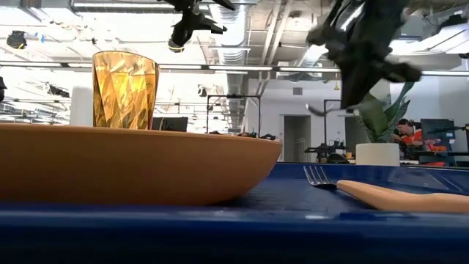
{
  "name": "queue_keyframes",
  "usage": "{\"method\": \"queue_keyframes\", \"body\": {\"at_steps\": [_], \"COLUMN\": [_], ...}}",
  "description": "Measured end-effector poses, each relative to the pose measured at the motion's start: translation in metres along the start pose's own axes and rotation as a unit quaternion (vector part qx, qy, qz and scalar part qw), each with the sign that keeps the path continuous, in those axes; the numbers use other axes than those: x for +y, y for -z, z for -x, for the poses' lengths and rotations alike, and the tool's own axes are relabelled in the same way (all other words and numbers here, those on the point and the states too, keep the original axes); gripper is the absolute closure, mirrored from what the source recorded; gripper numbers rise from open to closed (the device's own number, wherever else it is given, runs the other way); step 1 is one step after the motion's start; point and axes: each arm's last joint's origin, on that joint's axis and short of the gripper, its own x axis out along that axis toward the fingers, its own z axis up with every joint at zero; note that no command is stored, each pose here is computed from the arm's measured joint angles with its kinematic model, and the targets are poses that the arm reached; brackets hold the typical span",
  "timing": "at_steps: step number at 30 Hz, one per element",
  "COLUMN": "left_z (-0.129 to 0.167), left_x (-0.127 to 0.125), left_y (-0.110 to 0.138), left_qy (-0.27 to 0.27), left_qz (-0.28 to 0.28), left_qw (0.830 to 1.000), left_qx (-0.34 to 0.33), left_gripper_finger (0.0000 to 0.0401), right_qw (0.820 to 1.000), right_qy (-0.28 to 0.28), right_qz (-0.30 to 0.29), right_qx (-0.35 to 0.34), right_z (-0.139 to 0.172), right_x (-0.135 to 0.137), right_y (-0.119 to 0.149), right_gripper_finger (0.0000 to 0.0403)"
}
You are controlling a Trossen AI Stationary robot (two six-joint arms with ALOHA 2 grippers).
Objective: Pick and place plate/cup/fork/spoon on tray
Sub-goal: Put the blue spoon on the blue serving tray to the right of the brown fork
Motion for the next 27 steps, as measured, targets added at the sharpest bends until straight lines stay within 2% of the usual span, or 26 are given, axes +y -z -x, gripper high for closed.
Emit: {"method": "queue_keyframes", "body": {"at_steps": [4, 7, 10, 13, 17, 20, 27], "left_z": [-0.006, -0.025, -0.054, -0.088, -0.12, -0.133, -0.148], "left_x": [0.0, 0.005, 0.012, 0.019, 0.012, 0.006, 0.011], "left_y": [0.001, 0.005, 0.013, 0.023, 0.026, 0.026, 0.037], "left_qy": [0.018, 0.02, 0.044, 0.097, 0.16, 0.158, 0.119], "left_qz": [0.013, 0.043, 0.082, 0.131, 0.153, 0.147, 0.159], "left_qw": [1.0, 0.999, 0.994, 0.982, 0.968, 0.969, 0.969], "left_qx": [0.011, 0.023, 0.053, 0.095, 0.115, 0.121, 0.147], "left_gripper_finger": [0.0207, 0.0207, 0.0207, 0.0207, 0.0207, 0.0207, 0.0207], "right_qw": [1.0, 0.998, 0.996, 0.994, 0.994, 0.994, 0.993], "right_qy": [-0.025, -0.053, -0.078, -0.096, -0.099, -0.104, -0.108], "right_qz": [-0.013, -0.022, -0.022, -0.012, 0.006, 0.014, 0.018], "right_qx": [0.003, -0.012, -0.028, -0.042, -0.041, -0.043, -0.053], "right_z": [0.008, 0.012, 0.017, 0.02, 0.021, 0.021, 0.022], "right_x": [0.006, 0.01, 0.012, 0.014, 0.014, 0.015, 0.015], "right_y": [0.039, 0.059, 0.07, 0.076, 0.08, 0.08, 0.08], "right_gripper_finger": [0.0393, 0.0393, 0.0393, 0.0393, 0.0393, 0.0393, 0.0392]}}
